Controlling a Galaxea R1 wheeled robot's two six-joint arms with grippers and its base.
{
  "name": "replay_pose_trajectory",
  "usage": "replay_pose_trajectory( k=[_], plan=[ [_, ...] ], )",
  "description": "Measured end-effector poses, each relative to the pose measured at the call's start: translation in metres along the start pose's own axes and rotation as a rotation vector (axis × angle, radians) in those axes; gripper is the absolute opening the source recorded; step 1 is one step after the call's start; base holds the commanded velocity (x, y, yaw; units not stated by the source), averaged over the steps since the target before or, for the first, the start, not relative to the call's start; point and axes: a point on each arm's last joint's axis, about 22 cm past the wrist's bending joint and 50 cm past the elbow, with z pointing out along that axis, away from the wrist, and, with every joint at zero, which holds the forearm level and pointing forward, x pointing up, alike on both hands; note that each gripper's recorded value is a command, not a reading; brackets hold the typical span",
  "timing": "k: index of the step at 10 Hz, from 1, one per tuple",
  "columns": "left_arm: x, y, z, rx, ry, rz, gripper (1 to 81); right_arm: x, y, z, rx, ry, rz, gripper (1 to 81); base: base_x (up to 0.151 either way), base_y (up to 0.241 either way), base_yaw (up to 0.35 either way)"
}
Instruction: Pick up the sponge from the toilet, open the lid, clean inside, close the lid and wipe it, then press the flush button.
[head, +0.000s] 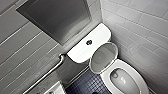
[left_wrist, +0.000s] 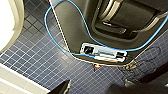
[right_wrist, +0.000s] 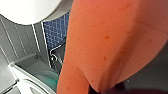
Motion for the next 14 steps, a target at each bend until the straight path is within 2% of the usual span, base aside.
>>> replay_pose_trajectory(
  k=[2,5,6,8,10,12,13,14],
  plan=[
    [0.018,-0.004,0.001,0.004,0.022,0.007,81.1,-0.04,0.015,0.02,-0.019,-0.038,-0.018,1.0,0.0,0.0,0.0],
    [0.019,-0.008,0.0,0.007,0.022,0.004,81.1,-0.069,0.083,0.032,-0.133,-0.038,-0.1,1.0,0.0,0.0,0.0],
    [0.019,-0.016,-0.003,0.017,0.021,0.004,81.1,-0.089,0.093,0.04,-0.145,-0.055,-0.119,1.0,0.0,0.0,0.0],
    [0.025,-0.022,-0.002,0.019,0.02,0.024,81.1,-0.135,0.087,0.058,-0.12,-0.062,-0.149,1.0,0.0,0.0,0.0],
    [0.046,-0.016,0.004,-0.001,0.028,0.083,81.1,-0.189,0.095,0.045,-0.129,-0.061,-0.128,1.0,0.0,0.0,0.0],
    [0.074,-0.015,0.007,-0.012,0.057,0.136,81.1,-0.189,0.104,0.034,-0.151,0.004,-0.132,1.0,0.0,0.0,0.0],
    [0.088,-0.015,0.008,-0.013,0.07,0.144,81.1,-0.187,0.104,0.034,-0.152,0.023,-0.13,1.0,0.0,0.0,0.0],
    [0.1,-0.017,0.006,-0.016,0.088,0.141,81.1,-0.192,0.099,0.039,-0.146,0.019,-0.134,1.0,0.0,0.0,0.0]
  ],
)
